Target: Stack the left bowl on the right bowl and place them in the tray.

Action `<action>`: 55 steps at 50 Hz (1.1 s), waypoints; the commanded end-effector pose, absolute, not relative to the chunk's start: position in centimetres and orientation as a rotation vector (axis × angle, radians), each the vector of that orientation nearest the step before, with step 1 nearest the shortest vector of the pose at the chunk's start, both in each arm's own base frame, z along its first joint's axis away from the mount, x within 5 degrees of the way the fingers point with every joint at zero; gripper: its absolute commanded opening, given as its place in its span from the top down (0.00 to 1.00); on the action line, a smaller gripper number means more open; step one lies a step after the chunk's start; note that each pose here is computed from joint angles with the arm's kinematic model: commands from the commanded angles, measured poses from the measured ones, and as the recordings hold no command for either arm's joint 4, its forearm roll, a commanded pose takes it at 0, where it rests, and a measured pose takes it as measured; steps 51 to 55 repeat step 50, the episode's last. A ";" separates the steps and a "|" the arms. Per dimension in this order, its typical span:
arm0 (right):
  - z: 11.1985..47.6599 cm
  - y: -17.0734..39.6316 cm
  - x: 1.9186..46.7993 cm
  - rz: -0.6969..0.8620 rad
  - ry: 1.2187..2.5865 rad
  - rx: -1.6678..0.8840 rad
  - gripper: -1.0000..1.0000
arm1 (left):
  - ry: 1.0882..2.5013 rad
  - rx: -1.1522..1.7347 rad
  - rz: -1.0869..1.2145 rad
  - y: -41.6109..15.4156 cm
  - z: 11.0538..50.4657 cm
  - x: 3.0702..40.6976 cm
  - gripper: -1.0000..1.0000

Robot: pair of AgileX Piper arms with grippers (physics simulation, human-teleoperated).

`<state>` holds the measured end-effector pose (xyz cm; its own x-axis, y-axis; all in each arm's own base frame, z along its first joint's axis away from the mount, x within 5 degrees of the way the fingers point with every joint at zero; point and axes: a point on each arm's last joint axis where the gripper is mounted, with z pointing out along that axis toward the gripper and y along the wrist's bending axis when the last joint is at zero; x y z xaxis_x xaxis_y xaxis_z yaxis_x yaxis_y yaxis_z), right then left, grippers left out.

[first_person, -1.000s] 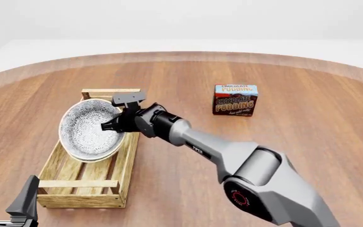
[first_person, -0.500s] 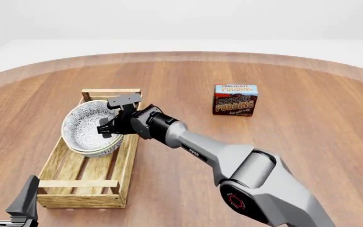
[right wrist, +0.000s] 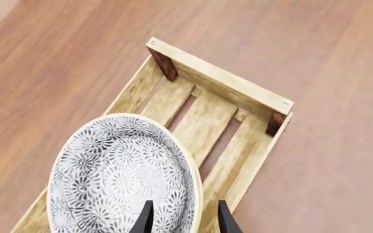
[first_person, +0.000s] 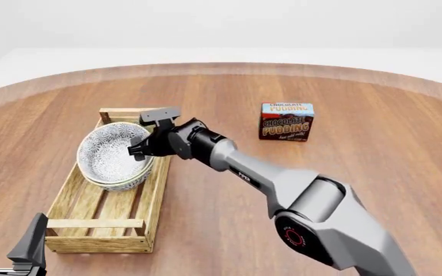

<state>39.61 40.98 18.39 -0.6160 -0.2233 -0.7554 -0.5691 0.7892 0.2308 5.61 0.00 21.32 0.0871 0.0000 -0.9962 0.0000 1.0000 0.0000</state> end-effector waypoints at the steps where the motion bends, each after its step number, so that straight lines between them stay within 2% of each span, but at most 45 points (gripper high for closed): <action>1: 19.5 38.6 40.9 0.547 2.237 -0.547 0.00 | 1.484 0.000 0.000 0.0 21.3 5.6 0.00; 9: 21.1 37.5 41.2 0.539 2.225 -0.537 0.00 | 1.484 0.000 0.000 0.0 21.3 5.6 0.00; 19: 26.4 35.6 40.3 0.543 2.136 -0.542 0.00 | 1.484 0.000 0.000 0.0 21.3 5.6 0.00; 24: 29.8 35.5 37.9 0.599 2.084 -0.532 0.00 | 1.484 0.000 0.000 0.0 21.3 5.6 0.00; 29: 31.6 35.5 36.5 0.625 2.045 -0.544 0.00 | 1.484 0.000 0.000 0.0 21.3 5.6 0.00; 35: 34.5 33.4 35.1 0.606 1.946 -0.579 0.00 | 1.484 0.000 0.000 0.0 21.3 5.6 0.00; 55: 36.4 30.1 33.0 0.615 1.896 -0.539 0.00 | 1.484 0.000 0.000 0.0 21.3 5.6 0.00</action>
